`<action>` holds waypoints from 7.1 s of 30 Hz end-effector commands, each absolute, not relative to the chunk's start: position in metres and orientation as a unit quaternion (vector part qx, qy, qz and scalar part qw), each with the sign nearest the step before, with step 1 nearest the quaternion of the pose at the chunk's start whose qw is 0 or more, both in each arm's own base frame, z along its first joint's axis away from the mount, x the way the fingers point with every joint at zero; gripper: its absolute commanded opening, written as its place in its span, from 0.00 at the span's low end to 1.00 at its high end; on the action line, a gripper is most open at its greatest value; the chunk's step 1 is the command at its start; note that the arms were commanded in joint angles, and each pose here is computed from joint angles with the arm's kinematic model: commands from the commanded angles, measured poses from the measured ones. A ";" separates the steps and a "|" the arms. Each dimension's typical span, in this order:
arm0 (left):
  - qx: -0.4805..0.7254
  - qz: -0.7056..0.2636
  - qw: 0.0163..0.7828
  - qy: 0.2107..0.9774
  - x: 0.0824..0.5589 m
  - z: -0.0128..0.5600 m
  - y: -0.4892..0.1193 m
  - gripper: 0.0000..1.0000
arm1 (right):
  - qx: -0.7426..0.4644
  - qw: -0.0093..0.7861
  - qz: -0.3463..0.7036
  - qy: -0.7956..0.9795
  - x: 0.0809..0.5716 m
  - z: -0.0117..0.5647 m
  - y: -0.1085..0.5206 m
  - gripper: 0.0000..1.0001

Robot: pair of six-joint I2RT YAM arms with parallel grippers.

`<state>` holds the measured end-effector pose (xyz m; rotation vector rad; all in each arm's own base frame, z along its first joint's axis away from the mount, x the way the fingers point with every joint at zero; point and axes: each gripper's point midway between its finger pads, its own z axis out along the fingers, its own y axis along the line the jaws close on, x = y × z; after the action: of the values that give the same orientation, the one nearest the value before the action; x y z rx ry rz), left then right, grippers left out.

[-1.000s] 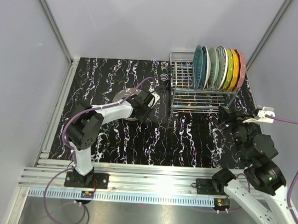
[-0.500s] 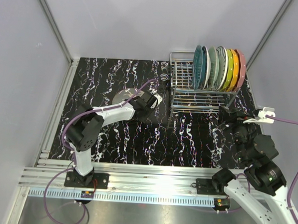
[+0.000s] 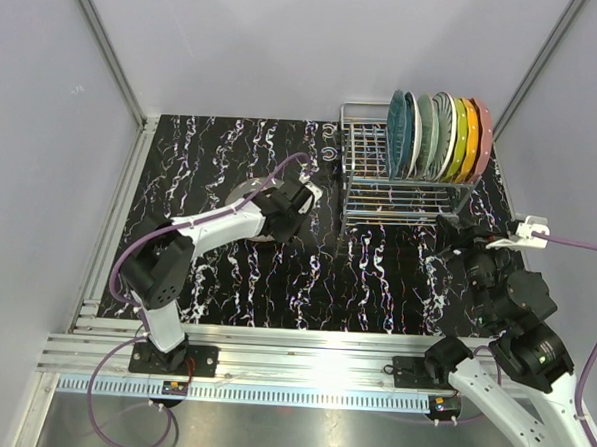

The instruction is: Load the plates into the dish rack

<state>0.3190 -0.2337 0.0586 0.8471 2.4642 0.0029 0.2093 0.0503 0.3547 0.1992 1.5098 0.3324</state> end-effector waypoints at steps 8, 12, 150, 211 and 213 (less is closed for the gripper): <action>0.282 -0.012 0.337 0.898 0.338 0.122 -0.245 0.36 | 0.067 0.698 0.208 0.682 0.198 0.348 0.068 0.57; 0.288 0.010 0.340 0.895 0.341 0.112 -0.237 0.75 | 0.065 0.694 0.210 0.685 0.198 0.343 0.069 0.58; -0.062 0.036 0.322 0.944 0.419 0.072 -0.045 0.20 | -0.036 0.409 0.174 0.895 0.396 0.135 0.338 0.68; 0.013 0.062 0.270 0.961 0.413 0.041 -0.080 0.19 | 0.038 0.339 0.291 0.894 0.444 0.082 0.368 0.64; 0.016 0.063 0.269 0.961 0.412 0.041 -0.081 0.19 | 0.038 0.343 0.293 0.892 0.444 0.086 0.368 0.63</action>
<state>0.3959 -0.0676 0.0290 0.0206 2.6418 0.2054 0.4333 0.3526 0.0523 0.0903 2.4071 0.6551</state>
